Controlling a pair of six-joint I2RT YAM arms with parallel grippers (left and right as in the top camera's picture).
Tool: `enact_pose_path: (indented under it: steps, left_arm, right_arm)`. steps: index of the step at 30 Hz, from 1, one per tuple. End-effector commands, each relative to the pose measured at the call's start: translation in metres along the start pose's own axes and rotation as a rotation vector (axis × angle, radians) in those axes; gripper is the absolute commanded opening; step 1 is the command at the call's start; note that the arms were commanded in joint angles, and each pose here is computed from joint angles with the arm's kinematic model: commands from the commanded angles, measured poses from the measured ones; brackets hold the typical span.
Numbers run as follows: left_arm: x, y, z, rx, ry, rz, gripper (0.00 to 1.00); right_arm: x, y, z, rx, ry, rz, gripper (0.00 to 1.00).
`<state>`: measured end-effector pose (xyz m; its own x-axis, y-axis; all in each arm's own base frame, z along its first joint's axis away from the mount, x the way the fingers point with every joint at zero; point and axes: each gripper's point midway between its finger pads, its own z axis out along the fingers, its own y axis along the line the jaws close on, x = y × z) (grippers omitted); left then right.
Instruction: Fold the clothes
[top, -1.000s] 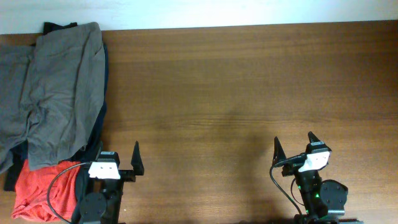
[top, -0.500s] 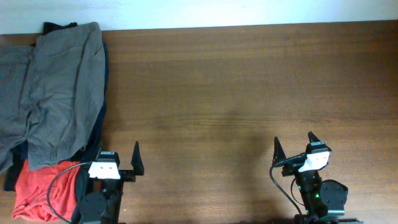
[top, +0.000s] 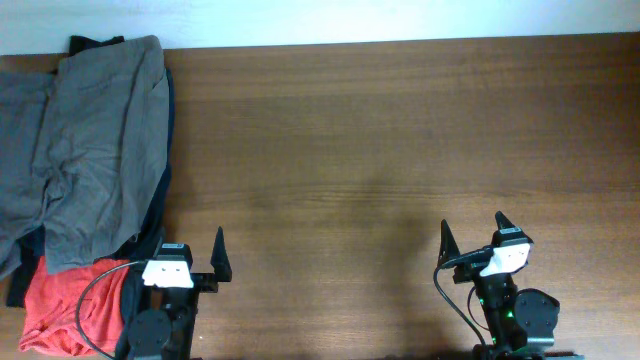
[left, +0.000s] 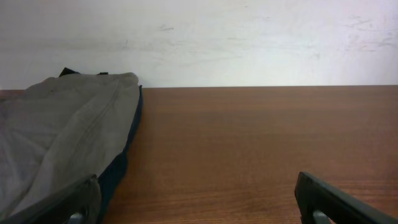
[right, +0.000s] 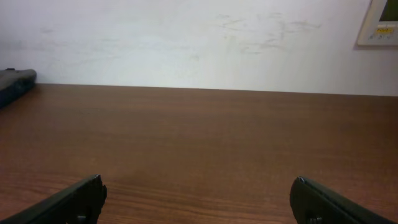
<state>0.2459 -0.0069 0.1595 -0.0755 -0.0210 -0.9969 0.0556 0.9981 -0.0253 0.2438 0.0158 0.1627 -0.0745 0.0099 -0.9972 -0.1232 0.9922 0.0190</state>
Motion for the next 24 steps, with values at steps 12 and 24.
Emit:
enact_pose_path:
  steps: [12,24]
  left_arm:
    - [0.001,0.003,0.0,-0.019,-0.001,0.016,0.99]
    - [0.001,0.003,0.0,-0.019,-0.001,0.016,0.99]
  right_arm:
    - [0.004,-0.016,0.0,0.098,0.005,-0.018,0.99]
    - [0.004,-0.016,0.0,0.098,0.004,-0.018,0.99]
